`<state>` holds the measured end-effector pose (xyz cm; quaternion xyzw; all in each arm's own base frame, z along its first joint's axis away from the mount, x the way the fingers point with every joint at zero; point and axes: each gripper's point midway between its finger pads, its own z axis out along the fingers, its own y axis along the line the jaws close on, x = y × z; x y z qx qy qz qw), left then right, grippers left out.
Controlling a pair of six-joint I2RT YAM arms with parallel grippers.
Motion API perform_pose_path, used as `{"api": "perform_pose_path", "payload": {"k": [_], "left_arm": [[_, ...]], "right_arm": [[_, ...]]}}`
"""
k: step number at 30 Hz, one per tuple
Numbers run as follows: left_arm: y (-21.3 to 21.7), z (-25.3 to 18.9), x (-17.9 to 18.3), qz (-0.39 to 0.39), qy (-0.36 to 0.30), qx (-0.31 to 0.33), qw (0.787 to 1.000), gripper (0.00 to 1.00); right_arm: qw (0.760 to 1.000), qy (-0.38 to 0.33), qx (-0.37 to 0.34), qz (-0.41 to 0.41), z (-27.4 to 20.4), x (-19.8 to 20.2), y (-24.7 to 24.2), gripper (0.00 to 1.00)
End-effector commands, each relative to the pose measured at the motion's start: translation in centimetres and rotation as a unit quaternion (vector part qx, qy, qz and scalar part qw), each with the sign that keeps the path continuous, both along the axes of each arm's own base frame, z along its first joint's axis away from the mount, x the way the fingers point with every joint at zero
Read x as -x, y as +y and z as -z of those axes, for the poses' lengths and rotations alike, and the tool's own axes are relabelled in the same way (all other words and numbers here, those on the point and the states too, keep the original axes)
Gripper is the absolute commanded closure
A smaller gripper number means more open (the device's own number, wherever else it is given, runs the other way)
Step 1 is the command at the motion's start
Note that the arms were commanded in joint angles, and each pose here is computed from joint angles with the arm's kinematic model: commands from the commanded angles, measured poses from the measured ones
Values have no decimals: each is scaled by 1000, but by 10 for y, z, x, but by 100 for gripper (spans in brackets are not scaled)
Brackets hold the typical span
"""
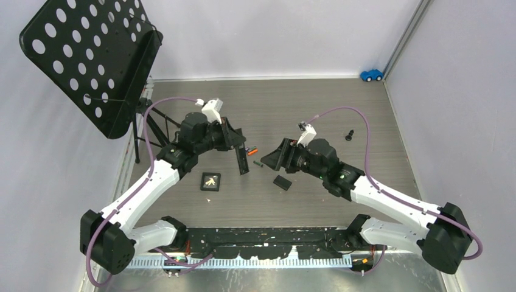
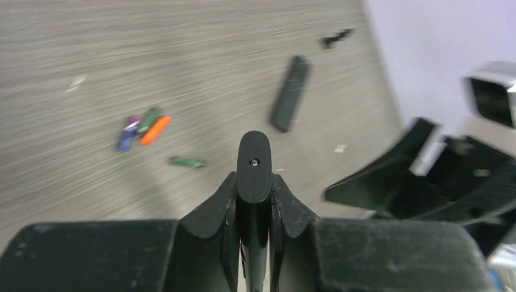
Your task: Load the batteries into the remote control
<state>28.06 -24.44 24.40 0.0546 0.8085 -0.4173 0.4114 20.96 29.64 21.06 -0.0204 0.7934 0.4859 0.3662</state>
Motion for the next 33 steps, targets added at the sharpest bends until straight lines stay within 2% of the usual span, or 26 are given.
{"api": "perform_pose_path", "payload": {"k": [1,4,6,9,12,15,18,22,33], "left_arm": [[73,46,-13,-131,26,-188,973,100],[79,54,-10,-137,32,-203,969,100],[82,58,-9,-140,34,-209,967,100],[86,63,-7,-144,39,-217,965,100],[86,66,-6,-143,44,-219,964,100],[85,69,-6,-142,50,-219,964,100],[84,71,-7,-140,52,-220,964,100],[84,74,-8,-140,53,-221,964,100],[83,73,-4,-133,52,-218,966,100]], "right_arm": [[984,1,126,126,23,-46,-30,34],[968,27,202,150,49,-65,-31,54],[961,35,232,147,61,-76,-23,61],[954,32,267,129,79,-90,-9,60],[946,30,302,110,92,-103,3,53],[929,62,341,128,112,-114,5,50],[923,115,329,164,126,-122,15,50],[902,165,336,214,145,-131,22,58],[885,180,351,248,160,-144,44,58]]}}
